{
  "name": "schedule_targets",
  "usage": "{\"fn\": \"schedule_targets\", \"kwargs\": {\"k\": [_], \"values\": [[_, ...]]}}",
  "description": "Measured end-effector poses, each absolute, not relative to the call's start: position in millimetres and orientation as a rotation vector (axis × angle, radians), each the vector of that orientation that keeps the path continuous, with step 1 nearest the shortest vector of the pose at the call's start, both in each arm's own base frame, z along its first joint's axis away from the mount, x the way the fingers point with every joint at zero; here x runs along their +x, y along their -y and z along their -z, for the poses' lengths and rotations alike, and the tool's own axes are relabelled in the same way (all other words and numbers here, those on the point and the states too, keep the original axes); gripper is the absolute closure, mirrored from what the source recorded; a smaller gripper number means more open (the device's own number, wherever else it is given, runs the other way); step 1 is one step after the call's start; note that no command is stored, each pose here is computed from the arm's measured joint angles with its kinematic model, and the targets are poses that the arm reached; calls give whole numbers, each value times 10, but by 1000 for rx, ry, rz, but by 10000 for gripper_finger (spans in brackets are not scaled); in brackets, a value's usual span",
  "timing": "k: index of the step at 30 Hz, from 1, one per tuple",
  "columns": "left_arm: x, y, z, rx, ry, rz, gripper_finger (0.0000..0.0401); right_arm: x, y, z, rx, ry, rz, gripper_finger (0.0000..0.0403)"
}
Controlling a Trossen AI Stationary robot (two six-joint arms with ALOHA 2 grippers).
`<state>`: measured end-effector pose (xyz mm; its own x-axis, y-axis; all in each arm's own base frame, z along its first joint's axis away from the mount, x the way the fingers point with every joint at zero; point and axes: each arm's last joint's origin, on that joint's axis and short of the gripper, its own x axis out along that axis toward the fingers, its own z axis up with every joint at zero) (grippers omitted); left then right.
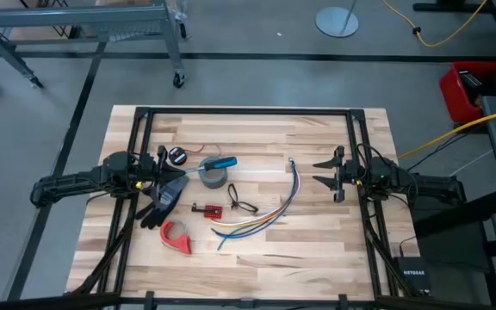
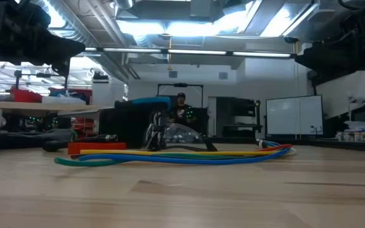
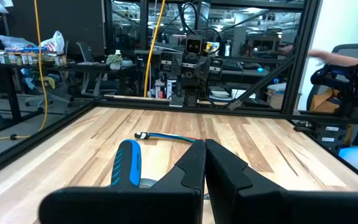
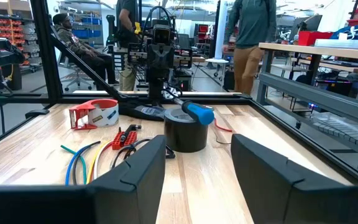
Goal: Coil cords
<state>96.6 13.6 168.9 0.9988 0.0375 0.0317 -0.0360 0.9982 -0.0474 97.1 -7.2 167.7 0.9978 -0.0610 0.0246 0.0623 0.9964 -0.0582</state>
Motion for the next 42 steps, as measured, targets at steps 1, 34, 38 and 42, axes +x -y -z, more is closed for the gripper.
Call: {"fn": "schedule_targets", "kwargs": {"k": [1, 34, 38, 42], "values": [[966, -136, -1689, -47, 33, -37, 397, 971, 71, -1677, -59, 23, 61, 214], [966, -136, -1690, -47, 33, -37, 397, 971, 72, -1679, -85, 25, 62, 214], [966, -136, -1692, -49, 36, -36, 397, 971, 71, -1680, -83, 25, 62, 214], [964, -135, -1730, -203, 77, -28, 397, 971, 58, -1690, 6, 35, 16, 214]]}}
